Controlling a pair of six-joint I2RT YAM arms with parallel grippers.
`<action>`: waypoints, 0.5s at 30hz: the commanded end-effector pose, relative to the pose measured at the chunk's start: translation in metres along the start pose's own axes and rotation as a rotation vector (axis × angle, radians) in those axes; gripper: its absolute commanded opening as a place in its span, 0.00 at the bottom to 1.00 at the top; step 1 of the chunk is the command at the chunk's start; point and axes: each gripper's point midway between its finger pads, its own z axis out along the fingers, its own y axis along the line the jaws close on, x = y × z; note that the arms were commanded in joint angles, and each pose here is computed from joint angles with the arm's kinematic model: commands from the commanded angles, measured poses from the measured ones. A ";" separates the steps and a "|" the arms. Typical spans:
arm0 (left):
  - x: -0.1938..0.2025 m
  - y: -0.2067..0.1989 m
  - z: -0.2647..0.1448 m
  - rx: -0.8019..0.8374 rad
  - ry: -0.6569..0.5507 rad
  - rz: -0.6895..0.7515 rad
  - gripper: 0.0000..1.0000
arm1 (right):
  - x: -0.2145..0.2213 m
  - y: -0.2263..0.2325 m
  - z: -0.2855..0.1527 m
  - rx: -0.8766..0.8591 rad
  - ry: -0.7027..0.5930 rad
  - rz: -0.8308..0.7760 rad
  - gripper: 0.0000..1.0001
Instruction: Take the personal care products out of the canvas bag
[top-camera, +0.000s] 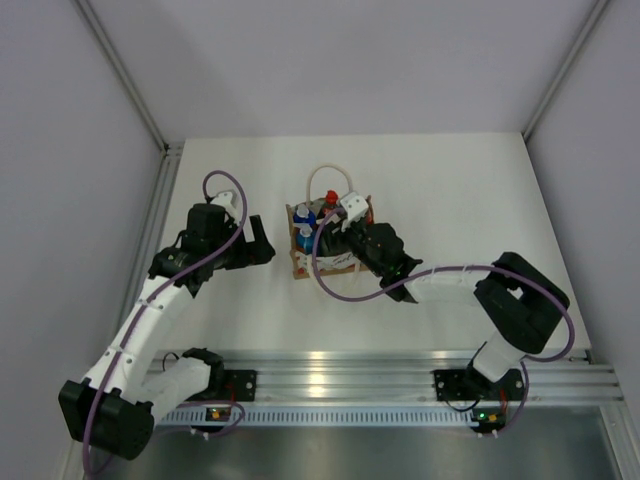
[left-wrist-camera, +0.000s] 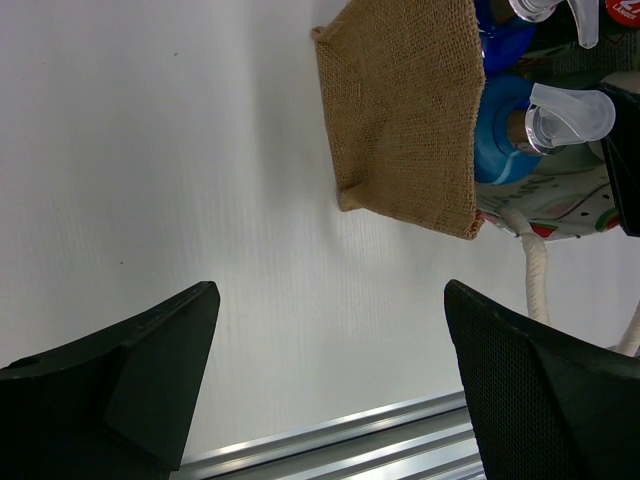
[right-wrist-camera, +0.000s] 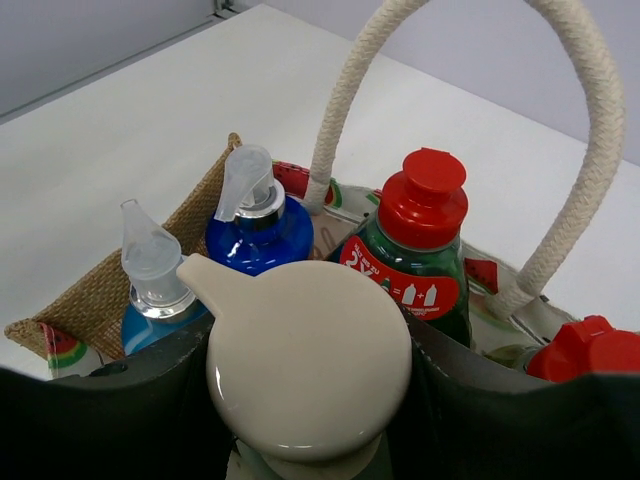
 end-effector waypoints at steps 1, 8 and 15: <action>-0.002 -0.003 0.000 0.020 -0.015 0.022 0.98 | -0.032 0.019 0.004 -0.073 -0.132 -0.019 0.05; -0.003 -0.003 -0.002 0.019 -0.024 0.023 0.98 | -0.060 0.015 0.004 -0.056 -0.175 -0.017 0.00; -0.004 -0.003 -0.003 0.016 -0.030 0.022 0.98 | -0.093 0.011 -0.002 -0.049 -0.224 -0.015 0.00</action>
